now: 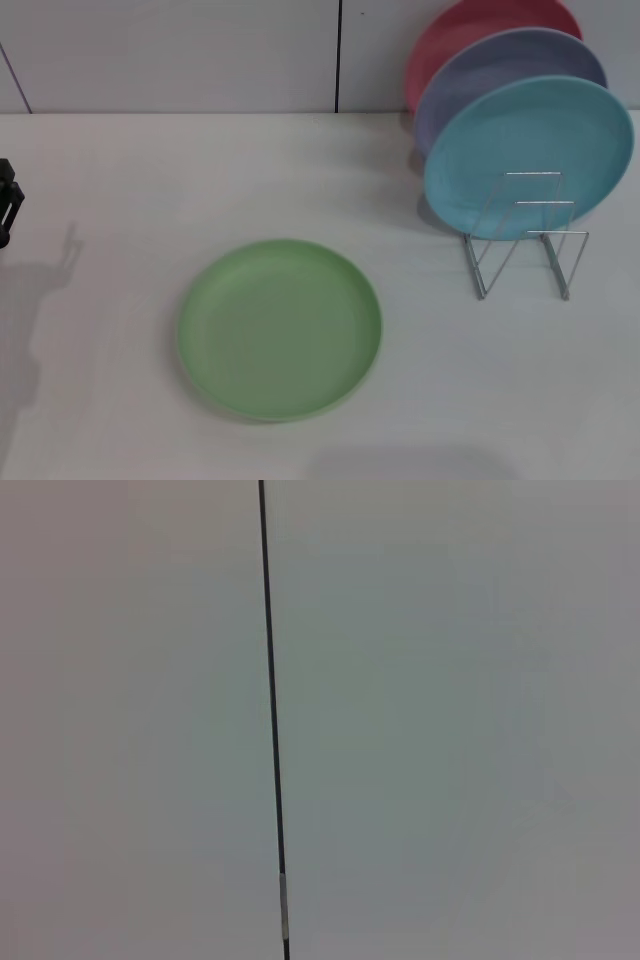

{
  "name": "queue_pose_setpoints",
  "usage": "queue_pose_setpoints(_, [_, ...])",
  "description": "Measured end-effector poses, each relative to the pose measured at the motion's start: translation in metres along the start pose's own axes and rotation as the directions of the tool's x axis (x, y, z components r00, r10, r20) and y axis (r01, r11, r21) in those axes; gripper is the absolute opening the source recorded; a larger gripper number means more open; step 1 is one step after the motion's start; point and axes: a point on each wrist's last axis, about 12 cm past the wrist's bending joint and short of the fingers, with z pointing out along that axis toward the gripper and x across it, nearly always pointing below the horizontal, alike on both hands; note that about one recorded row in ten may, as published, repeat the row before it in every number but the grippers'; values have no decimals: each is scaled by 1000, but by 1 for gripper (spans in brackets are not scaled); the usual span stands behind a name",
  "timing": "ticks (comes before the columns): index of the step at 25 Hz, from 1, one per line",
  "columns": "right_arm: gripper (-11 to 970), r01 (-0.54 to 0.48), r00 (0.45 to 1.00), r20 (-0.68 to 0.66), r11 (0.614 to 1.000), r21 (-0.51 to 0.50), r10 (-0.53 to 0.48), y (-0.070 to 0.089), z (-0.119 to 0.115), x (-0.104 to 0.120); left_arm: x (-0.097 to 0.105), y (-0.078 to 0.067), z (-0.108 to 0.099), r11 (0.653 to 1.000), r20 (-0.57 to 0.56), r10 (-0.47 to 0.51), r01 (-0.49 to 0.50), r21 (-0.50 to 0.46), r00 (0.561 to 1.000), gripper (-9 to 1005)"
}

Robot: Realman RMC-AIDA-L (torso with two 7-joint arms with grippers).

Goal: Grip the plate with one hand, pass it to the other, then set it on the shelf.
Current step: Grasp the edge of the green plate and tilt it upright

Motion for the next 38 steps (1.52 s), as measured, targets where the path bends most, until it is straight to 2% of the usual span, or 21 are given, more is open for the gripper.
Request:
queue_pose_setpoints(7, [790,-5,1000,-6,1000,-8,4,2,1,1,-4,-6,10,1000,-10,-27,27,14,1000,803])
queue_pose_setpoints(11, [790,-5,1000,-10,998,-67,4,8,3,2,-9,-13,24,997,-100,-9,16,73,995,802])
queue_pose_setpoints(14, [789,-6,1000,-12,994,-112,5,14,6,3,-31,-20,41,989,-202,35,-5,149,979,801])
queue_pose_setpoints(17, [790,-8,1000,-17,992,-124,6,16,8,4,-65,-26,53,981,-294,69,-12,192,953,800])
queue_pose_setpoints(18, [790,-9,1000,-19,992,-129,6,17,8,5,-77,-28,56,980,-332,81,-14,198,940,800])
queue_pose_setpoints(19, [790,-11,1000,-27,991,-134,7,18,9,6,-97,-32,59,977,-402,104,-18,213,910,800])
queue_pose_setpoints(20, [790,-11,1000,-27,991,-134,7,18,9,6,-97,-32,59,977,-402,104,-18,213,910,800])
queue_pose_setpoints(23, [790,-9,999,-39,990,-138,4,19,11,8,-119,-42,60,970,-490,137,-18,241,861,800])
queue_pose_setpoints(24, [790,-9,999,-43,990,-141,3,19,11,8,-129,-49,60,964,-544,162,-14,266,823,800])
queue_pose_setpoints(25, [790,-8,999,-48,990,-144,1,19,12,9,-129,-49,60,964,-544,162,-14,266,823,800])
queue_pose_setpoints(26, [790,-8,999,-51,989,-146,0,20,13,10,-131,-52,61,960,-569,175,-11,279,803,800])
queue_pose_setpoints(27, [789,-7,998,-56,989,-148,-1,20,14,11,-133,-59,60,948,-638,204,12,318,742,800])
queue_pose_setpoints(28, [789,-7,998,-56,989,-148,-1,20,14,11,-133,-59,60,948,-638,204,12,318,742,800])
queue_pose_setpoints(29, [789,-5,998,-63,989,-148,-4,20,15,12,-134,-66,60,937,-681,220,43,347,698,800])
queue_pose_setpoints(35, [789,-4,997,-71,989,-148,-7,21,17,13,-132,-77,54,919,-733,203,131,371,649,801])
queue_pose_setpoints(37, [790,-5,997,-73,989,-148,-6,21,17,14,-131,-81,49,908,-762,204,173,383,615,801])
queue_pose_setpoints(38, [790,-5,997,-73,989,-148,-6,21,17,14,-131,-81,49,908,-762,204,173,383,615,801])
